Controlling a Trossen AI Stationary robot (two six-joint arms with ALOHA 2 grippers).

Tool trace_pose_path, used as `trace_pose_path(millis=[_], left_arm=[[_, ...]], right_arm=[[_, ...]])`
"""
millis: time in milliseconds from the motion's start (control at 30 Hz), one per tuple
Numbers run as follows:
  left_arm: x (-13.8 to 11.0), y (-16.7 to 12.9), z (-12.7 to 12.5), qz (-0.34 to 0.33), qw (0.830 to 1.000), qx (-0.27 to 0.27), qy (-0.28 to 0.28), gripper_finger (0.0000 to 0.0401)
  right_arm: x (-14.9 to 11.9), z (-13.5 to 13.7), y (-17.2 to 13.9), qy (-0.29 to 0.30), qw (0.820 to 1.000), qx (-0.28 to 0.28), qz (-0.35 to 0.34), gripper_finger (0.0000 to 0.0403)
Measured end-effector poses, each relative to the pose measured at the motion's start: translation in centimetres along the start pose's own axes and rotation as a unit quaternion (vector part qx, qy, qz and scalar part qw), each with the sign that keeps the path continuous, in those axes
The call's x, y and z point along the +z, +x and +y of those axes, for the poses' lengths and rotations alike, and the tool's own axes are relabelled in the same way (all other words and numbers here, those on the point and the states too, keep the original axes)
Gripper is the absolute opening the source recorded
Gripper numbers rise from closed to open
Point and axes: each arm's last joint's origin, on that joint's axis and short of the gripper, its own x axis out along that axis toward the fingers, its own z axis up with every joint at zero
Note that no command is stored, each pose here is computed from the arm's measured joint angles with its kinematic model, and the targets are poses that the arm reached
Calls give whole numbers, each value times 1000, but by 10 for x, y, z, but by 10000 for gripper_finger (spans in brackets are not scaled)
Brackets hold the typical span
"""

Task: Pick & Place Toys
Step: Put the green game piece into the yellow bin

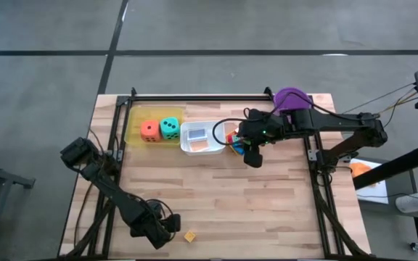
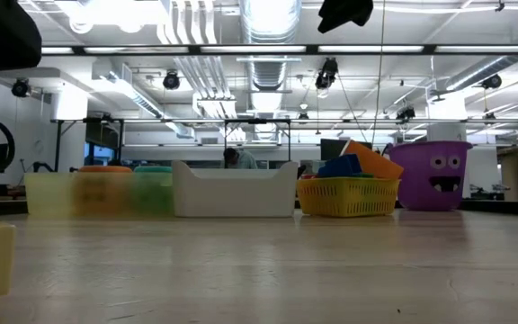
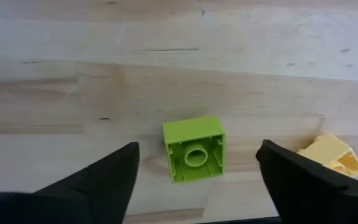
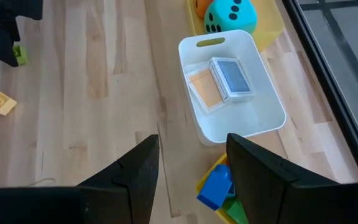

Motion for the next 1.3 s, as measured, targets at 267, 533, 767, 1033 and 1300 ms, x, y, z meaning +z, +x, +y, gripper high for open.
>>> trace_pose_path(millis=[267,533,767,1033,1300], left_arm=[[1,1,1,-4,1000,5,-2,274],[0,4,0,-2,1000,4,-14,272],[-7,21,-5,17,1000,0,-14,272],[-6,21,-4,15,1000,2,-14,250],[-1,21,0,-12,999,23,-19,135]], right_arm=[[0,0,0,3,1000,0,0,185],[0,0,0,7,1000,0,0,185],[0,0,0,6,1000,0,0,185],[0,0,0,4,1000,0,1,185],[-2,0,0,10,1000,-1,9,185]])
